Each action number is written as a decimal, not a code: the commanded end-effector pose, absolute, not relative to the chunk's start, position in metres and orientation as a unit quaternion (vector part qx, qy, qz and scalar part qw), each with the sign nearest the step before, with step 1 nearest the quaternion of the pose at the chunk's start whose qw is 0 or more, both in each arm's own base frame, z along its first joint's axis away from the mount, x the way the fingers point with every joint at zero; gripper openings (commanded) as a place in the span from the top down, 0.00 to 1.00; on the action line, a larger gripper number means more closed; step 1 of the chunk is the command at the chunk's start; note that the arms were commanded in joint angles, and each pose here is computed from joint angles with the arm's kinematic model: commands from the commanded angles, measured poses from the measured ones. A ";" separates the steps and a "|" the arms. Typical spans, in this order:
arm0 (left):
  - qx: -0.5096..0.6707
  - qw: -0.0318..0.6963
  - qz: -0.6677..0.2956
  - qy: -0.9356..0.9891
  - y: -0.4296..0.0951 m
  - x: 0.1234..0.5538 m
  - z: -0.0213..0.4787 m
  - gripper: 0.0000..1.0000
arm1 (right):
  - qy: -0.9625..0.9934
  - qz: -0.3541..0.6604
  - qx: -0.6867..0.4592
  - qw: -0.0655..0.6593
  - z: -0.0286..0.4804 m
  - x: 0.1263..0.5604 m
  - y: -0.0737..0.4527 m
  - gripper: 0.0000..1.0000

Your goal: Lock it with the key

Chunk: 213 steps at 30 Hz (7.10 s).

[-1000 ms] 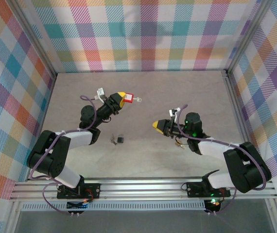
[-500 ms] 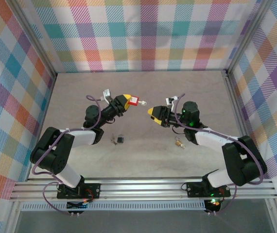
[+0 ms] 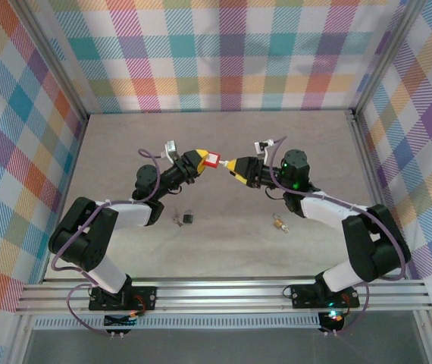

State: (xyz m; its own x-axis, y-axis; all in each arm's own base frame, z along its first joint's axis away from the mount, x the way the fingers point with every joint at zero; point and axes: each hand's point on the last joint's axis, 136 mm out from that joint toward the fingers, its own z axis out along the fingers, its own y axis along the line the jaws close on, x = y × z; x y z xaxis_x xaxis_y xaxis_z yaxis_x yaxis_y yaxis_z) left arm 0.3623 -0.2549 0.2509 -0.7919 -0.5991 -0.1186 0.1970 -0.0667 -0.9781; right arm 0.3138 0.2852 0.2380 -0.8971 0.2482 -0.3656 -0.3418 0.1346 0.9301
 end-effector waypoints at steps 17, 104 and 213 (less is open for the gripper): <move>-0.125 0.293 -0.740 0.593 -0.263 0.356 0.280 1.00 | 0.690 0.684 -0.061 0.228 0.265 0.319 0.294 0.58; -0.143 0.349 -0.735 0.564 -0.224 0.366 0.305 1.00 | 0.670 0.703 -0.024 0.235 0.222 0.288 0.267 1.00; 0.007 0.029 -0.329 0.944 -0.298 0.357 0.049 0.67 | 0.752 0.508 -0.060 0.415 0.251 0.221 0.191 1.00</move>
